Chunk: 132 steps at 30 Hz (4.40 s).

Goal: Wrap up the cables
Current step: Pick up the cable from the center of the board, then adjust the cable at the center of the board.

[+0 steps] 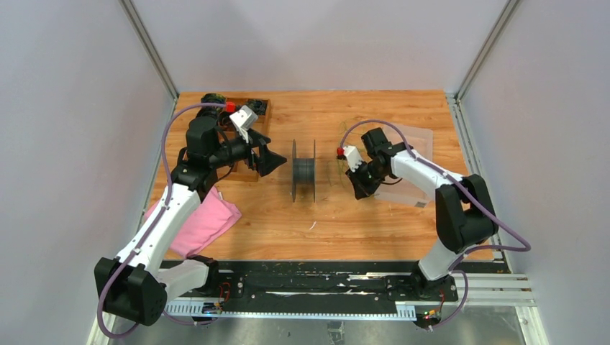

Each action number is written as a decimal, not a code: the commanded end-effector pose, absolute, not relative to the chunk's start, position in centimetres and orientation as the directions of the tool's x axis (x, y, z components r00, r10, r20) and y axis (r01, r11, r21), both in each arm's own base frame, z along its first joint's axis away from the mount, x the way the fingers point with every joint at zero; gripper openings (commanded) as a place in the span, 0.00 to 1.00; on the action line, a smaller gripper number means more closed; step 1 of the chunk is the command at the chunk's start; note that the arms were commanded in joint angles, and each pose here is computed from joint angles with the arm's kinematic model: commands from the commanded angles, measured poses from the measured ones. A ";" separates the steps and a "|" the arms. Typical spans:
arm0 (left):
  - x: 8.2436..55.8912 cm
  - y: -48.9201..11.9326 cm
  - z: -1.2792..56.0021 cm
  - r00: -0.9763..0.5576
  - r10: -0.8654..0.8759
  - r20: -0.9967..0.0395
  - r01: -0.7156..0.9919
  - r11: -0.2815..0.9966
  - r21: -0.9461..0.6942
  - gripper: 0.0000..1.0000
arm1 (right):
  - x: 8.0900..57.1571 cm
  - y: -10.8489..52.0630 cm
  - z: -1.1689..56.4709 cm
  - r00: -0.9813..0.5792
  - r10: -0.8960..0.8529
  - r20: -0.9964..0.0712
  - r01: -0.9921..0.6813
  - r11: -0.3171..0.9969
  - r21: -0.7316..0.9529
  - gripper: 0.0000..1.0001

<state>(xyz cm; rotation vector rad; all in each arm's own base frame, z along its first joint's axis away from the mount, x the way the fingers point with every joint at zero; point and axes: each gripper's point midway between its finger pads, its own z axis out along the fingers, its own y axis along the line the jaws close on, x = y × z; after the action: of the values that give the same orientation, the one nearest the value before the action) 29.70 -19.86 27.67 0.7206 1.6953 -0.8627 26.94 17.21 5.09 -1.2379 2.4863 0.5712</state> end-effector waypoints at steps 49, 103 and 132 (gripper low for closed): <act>26.1 -35.1 35.2 0.036 0.064 -0.997 0.991 0.125 0.044 0.98 | 21.8 18.3 55.5 0.139 -0.109 -0.984 -0.790 0.588 -0.177 0.01; 29.1 -28.8 55.0 0.145 -0.091 -0.985 0.825 0.561 0.070 0.00 | 28.7 -4.2 53.8 -0.231 -0.645 -0.729 0.294 0.668 -0.684 0.01; 37.1 -37.8 33.5 -0.367 0.123 -0.922 0.809 0.531 -0.251 0.00 | 39.1 1.8 28.3 -0.521 -0.668 -0.532 -0.309 0.728 -0.612 0.02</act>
<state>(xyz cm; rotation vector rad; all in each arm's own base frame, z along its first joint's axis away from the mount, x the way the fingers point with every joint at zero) 35.66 -37.71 34.81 0.7861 1.7730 -0.9789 39.68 0.79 32.28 -0.6970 2.0186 -0.7417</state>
